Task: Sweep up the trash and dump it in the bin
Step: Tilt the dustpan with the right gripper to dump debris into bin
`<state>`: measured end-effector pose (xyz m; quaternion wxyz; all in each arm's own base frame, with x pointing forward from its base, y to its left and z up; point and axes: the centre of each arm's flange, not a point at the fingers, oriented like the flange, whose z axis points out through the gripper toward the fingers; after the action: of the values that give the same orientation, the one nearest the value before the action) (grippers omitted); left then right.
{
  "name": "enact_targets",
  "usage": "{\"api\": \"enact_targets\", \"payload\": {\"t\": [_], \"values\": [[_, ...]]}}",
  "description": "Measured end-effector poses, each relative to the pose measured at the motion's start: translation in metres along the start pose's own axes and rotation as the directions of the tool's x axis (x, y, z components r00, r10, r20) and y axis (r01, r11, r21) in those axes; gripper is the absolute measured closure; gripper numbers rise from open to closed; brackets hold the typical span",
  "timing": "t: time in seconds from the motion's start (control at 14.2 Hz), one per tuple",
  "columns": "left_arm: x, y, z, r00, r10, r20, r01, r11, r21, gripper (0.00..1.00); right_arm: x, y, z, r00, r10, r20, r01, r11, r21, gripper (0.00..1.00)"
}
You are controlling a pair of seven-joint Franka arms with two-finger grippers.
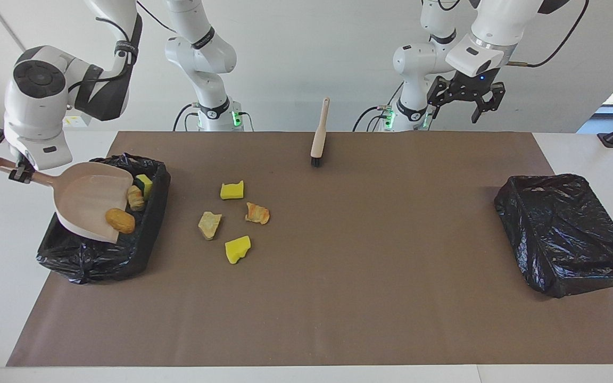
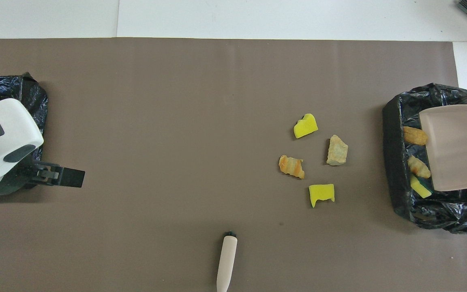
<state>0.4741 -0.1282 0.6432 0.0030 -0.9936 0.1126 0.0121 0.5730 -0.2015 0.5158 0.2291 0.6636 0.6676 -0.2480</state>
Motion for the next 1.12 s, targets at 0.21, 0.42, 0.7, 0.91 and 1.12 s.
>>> {"api": "enact_targets", "payload": {"t": [0.21,0.42,0.7,0.91,1.12], "values": [[0.002,-0.001,0.002,1.000,0.000,0.006,0.000,1.000,-0.002,0.00,0.006,0.001,-0.004,1.000,0.010,0.016,-0.010,1.000,0.007,0.68],[0.002,-0.001,0.002,1.000,0.000,0.005,0.000,1.000,-0.002,0.00,-0.002,-0.001,-0.010,0.999,0.011,0.048,-0.012,1.000,0.019,0.68],[0.002,-0.001,0.000,1.000,0.001,0.001,-0.001,1.000,-0.001,0.00,-0.028,-0.009,-0.071,0.995,0.092,0.042,-0.092,0.996,0.013,0.68],[0.003,-0.003,-0.002,0.999,0.037,-0.005,-0.037,0.999,0.002,0.00,-0.020,-0.022,-0.110,0.957,0.276,-0.087,-0.275,0.961,0.030,0.68],[0.005,-0.022,-0.003,0.999,0.033,-0.006,-0.033,0.999,0.000,0.00,0.022,-0.018,-0.146,0.845,0.496,-0.201,-0.491,0.868,0.074,0.68]]}}
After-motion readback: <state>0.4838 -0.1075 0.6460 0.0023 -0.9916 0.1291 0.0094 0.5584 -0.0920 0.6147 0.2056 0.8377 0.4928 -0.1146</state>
